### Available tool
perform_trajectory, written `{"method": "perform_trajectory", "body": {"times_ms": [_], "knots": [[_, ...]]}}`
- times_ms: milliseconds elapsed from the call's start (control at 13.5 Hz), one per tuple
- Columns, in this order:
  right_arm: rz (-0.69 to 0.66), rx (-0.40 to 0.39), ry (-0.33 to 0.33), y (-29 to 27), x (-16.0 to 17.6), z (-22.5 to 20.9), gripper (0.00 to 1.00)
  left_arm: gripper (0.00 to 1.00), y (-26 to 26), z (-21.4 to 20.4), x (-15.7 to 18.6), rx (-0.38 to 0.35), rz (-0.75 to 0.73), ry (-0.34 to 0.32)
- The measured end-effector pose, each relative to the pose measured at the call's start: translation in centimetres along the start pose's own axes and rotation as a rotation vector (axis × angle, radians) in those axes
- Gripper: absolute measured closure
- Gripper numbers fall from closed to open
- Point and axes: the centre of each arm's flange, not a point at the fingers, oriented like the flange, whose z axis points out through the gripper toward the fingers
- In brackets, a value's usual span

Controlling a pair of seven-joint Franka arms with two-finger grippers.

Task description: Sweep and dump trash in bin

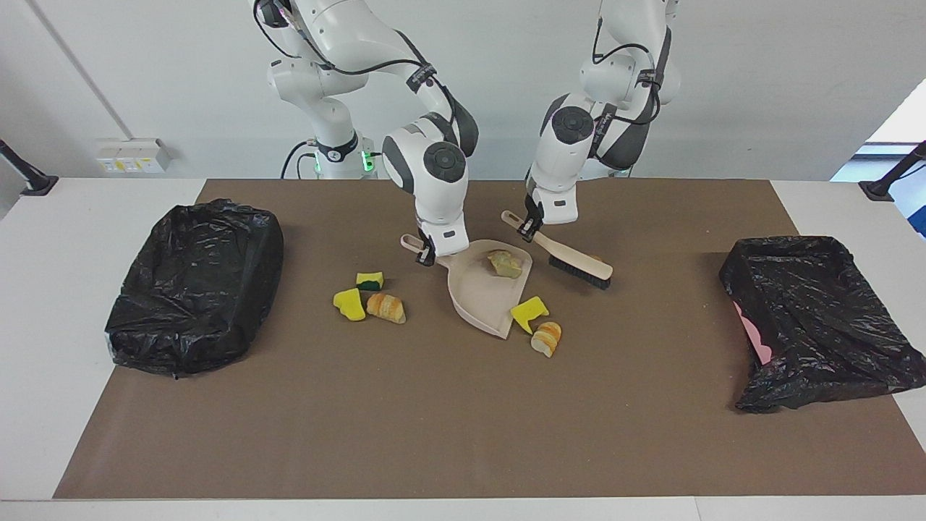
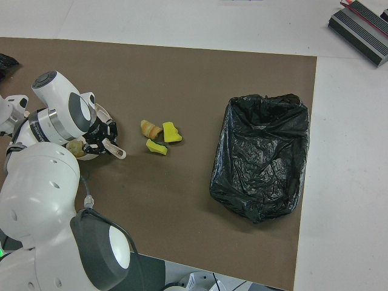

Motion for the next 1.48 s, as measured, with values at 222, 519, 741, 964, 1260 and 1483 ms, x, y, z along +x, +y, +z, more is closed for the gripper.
{"method": "perform_trajectory", "body": {"times_ms": [222,519,741,964,1260,1483], "knots": [[0.000,0.000,0.000,0.0,0.0,0.0,0.68,0.74,-0.4,-2.6,2.4,0.075,0.036,-0.020],[0.000,0.000,0.000,0.0,0.0,0.0,0.68,0.74,-2.6,-2.6,2.1,0.200,0.125,-0.057],[0.000,0.000,0.000,0.0,0.0,0.0,0.68,0.74,-6.0,-0.1,1.2,0.265,0.132,-0.056],[0.000,0.000,0.000,0.0,0.0,0.0,0.68,0.74,-7.8,1.5,1.2,0.278,0.102,-0.064],[0.000,0.000,0.000,0.0,0.0,0.0,0.68,0.74,-7.2,2.2,1.5,0.193,0.066,-0.064],[0.000,0.000,0.000,0.0,0.0,0.0,0.68,0.74,-6.1,2.9,1.6,0.132,0.078,-0.056]]}}
